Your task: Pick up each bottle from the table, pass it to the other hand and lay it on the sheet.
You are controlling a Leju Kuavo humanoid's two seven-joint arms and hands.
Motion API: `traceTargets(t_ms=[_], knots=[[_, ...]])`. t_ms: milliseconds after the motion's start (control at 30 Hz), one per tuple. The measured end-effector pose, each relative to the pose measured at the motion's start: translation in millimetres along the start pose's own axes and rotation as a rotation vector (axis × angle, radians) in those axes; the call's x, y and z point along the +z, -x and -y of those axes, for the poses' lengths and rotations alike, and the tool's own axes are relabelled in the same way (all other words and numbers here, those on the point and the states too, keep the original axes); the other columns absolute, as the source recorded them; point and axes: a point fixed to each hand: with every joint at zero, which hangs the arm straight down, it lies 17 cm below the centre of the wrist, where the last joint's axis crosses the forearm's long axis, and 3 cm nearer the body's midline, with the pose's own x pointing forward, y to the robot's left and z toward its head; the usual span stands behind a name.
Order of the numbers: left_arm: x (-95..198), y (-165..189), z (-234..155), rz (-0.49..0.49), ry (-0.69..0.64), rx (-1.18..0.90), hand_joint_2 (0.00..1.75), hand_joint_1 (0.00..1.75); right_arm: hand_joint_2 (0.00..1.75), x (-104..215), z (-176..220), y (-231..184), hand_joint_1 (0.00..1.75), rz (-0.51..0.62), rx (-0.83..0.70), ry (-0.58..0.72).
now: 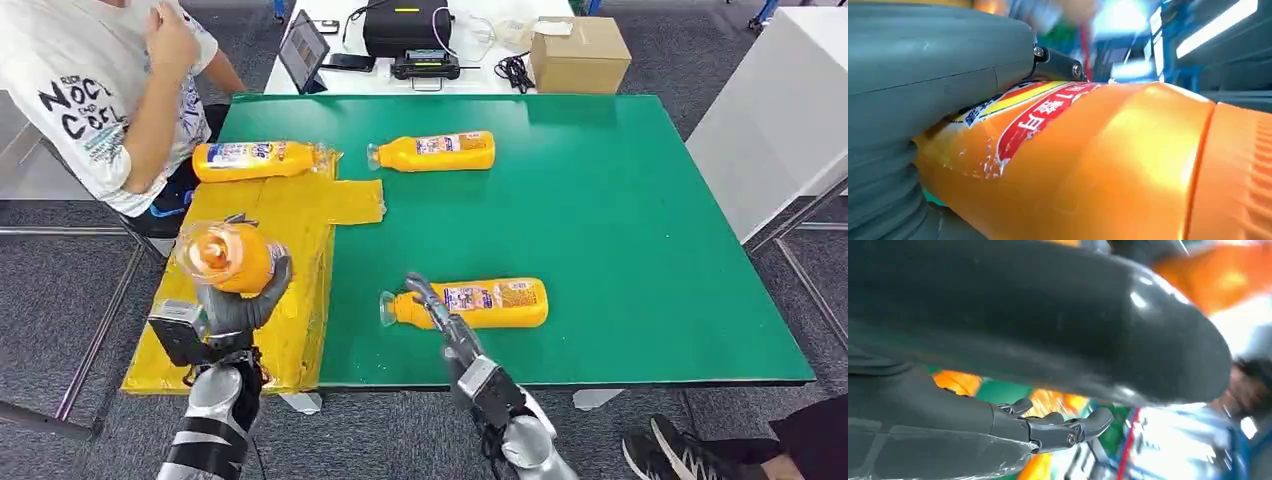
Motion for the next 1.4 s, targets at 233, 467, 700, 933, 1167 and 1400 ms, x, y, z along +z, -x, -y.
traceTargets(t_ms=[233,467,700,933,1167,1400], knots=[[6,-11,29,0.257,0.163,-0.522,1.75,1.75,1.75,-16,41,-35,0.00,0.095,0.018,0.159],[29,44,57,0.232,0.385,-0.760,1.75,1.75,1.75,-16,51,-35,0.00,0.098,0.085,0.194],[63,106,61,0.099,0.552,-0.926,1.75,1.75,1.75,-14,52,-35,0.00,0.095,0.073,0.200],[71,134,61,0.024,0.621,-0.988,1.75,1.75,1.75,-9,46,-31,0.00,0.079,0.065,0.176],[66,141,62,-0.005,0.637,-1.000,1.75,1.75,1.75,-9,44,-30,0.00,0.075,0.075,0.166],[52,149,59,-0.074,0.640,-1.005,1.75,1.75,1.75,-11,42,-29,0.00,0.067,0.078,0.160]])
